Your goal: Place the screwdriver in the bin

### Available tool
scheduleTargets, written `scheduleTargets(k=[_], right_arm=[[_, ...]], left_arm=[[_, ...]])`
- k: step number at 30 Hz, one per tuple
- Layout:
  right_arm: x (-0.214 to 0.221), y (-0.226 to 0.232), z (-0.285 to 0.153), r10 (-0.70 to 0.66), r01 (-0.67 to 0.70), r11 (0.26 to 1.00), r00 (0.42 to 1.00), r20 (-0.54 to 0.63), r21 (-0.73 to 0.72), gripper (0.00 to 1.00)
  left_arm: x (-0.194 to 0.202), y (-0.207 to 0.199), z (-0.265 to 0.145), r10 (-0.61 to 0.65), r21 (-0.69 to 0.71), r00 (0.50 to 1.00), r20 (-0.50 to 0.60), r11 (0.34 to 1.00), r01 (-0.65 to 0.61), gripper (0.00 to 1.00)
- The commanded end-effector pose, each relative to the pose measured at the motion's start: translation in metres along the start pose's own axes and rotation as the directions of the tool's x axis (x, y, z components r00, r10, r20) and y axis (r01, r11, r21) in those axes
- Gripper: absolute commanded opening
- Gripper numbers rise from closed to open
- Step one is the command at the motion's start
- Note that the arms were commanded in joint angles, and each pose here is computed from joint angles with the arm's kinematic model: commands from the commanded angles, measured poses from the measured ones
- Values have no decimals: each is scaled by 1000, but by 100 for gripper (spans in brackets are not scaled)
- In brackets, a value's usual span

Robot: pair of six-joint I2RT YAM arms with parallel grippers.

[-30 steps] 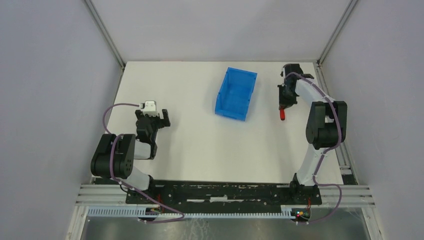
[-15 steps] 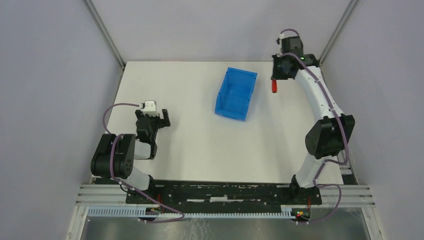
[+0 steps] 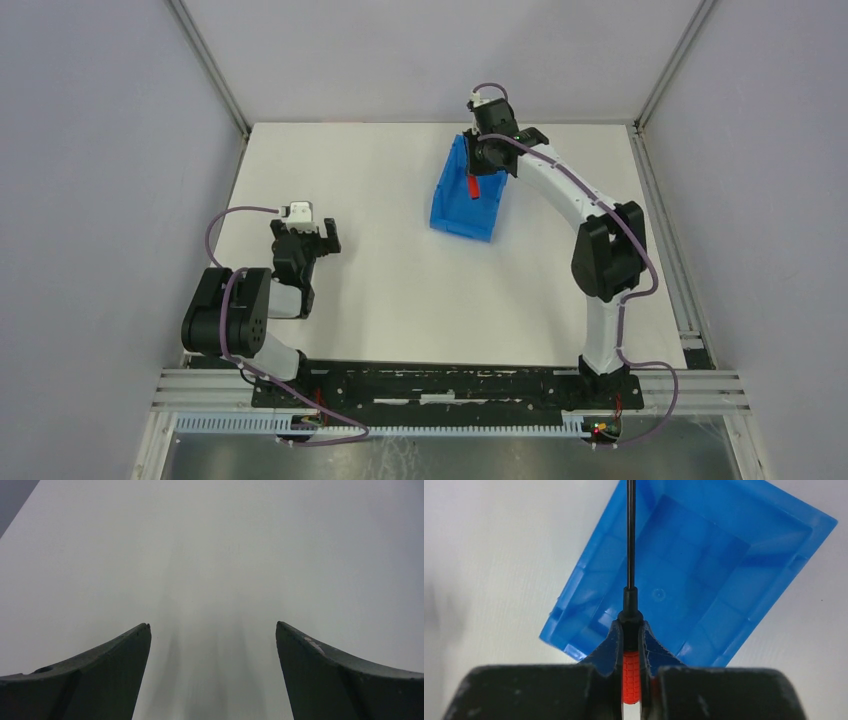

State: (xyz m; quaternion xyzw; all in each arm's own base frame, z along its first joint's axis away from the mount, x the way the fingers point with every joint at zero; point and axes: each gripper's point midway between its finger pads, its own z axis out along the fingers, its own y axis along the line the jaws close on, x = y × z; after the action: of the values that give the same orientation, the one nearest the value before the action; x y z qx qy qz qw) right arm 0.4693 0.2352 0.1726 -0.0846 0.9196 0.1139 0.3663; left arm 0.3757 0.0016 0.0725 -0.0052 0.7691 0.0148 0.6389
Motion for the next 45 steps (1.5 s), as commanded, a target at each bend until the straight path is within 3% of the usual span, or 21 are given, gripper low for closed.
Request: scheduleTargets(k=[1, 4, 7, 14, 16, 17, 22, 25, 32, 39, 45], right_arm=[[0, -3, 29, 28, -28, 999, 999, 17, 15, 18], [8, -5, 44, 42, -42, 999, 999, 4, 28, 39], [2, -8, 44, 49, -49, 997, 999, 9, 57, 52], [-65, -9, -26, 11, -26, 997, 978, 208, 71, 62], [-78, -13, -54, -16, 0, 998, 965, 260, 63, 81], [-85, -15, -70, -24, 10, 999, 956, 293, 48, 97], [-87, -54, -137, -77, 58, 997, 910, 407, 58, 98], [-59, -95, -159, -93, 24, 987, 895, 436, 162, 98], [6, -135, -206, -116, -64, 956, 811, 573, 285, 98], [91, -175, -198, -120, -178, 897, 783, 610, 405, 98], [154, -191, -164, -69, -228, 874, 817, 573, 430, 98]], left_arm=[[-16, -1, 2, -34, 0, 998, 55, 999, 35, 100], [-15, -1, 2, -34, -1, 998, 54, 999, 35, 100], [-15, -1, 2, -34, -1, 998, 54, 999, 35, 100], [-15, -1, 2, -34, 0, 998, 54, 999, 34, 100], [-15, -1, 2, -34, -1, 998, 54, 999, 35, 100], [-15, -1, 2, -34, -1, 998, 54, 999, 35, 100], [-16, -1, 2, -34, -1, 998, 54, 999, 35, 100], [-15, -1, 2, -34, -3, 998, 54, 999, 35, 100], [-15, -1, 2, -34, -1, 998, 54, 999, 34, 100], [-15, -1, 2, -34, -1, 998, 54, 999, 34, 100], [-15, -1, 2, -34, 0, 998, 53, 999, 34, 100]])
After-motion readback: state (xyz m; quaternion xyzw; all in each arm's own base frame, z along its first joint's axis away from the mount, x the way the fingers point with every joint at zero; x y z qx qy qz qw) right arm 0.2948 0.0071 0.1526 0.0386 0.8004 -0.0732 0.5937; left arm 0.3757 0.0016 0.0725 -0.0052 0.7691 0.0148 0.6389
